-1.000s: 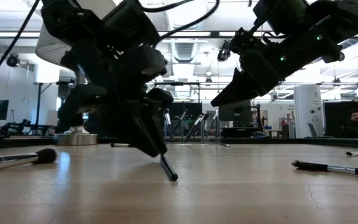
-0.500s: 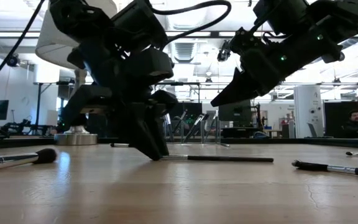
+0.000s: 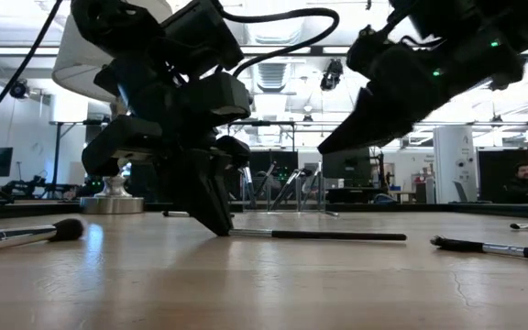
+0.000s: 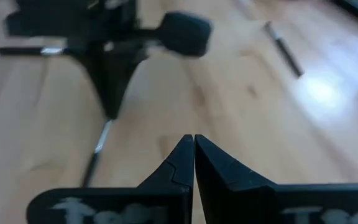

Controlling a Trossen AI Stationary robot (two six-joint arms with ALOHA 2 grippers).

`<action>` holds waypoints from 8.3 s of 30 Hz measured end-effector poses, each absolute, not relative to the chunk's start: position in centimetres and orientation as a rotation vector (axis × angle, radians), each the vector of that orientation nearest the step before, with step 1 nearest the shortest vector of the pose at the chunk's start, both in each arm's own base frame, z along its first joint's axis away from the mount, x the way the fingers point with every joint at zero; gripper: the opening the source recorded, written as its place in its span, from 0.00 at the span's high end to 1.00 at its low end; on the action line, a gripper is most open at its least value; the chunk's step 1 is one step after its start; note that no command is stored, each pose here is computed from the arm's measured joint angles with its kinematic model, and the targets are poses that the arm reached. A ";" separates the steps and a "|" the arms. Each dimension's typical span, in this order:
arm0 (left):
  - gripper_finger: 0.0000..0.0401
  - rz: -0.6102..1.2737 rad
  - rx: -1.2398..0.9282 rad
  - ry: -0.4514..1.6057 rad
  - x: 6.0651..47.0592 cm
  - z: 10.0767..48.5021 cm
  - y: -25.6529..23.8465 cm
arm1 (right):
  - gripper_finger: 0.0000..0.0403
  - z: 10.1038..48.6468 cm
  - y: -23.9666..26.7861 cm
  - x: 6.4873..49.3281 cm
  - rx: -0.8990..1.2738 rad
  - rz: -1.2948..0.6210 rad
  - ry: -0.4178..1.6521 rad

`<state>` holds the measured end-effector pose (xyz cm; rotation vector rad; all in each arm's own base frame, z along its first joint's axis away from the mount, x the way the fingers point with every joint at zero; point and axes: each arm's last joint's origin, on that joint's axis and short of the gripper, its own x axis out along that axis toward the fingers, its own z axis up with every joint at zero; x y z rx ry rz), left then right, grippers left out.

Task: Put items in baskets/containers
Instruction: Put the eyeshadow brush into the transparent organizer

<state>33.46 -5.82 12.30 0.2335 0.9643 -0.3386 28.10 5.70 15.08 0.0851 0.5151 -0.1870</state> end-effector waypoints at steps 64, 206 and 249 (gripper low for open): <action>1.00 -0.198 0.090 0.832 31.4 17.9 -4.8 | 0.96 11.7 9.1 36.7 0.027 -0.178 0.838; 1.00 -0.178 -0.015 -0.054 18.4 16.3 -2.8 | 0.97 17.3 -21.2 28.6 0.355 -1.095 -0.183; 1.00 -0.162 -0.040 -0.045 18.4 16.2 -2.7 | 0.97 21.0 -14.3 29.0 0.113 -0.926 0.344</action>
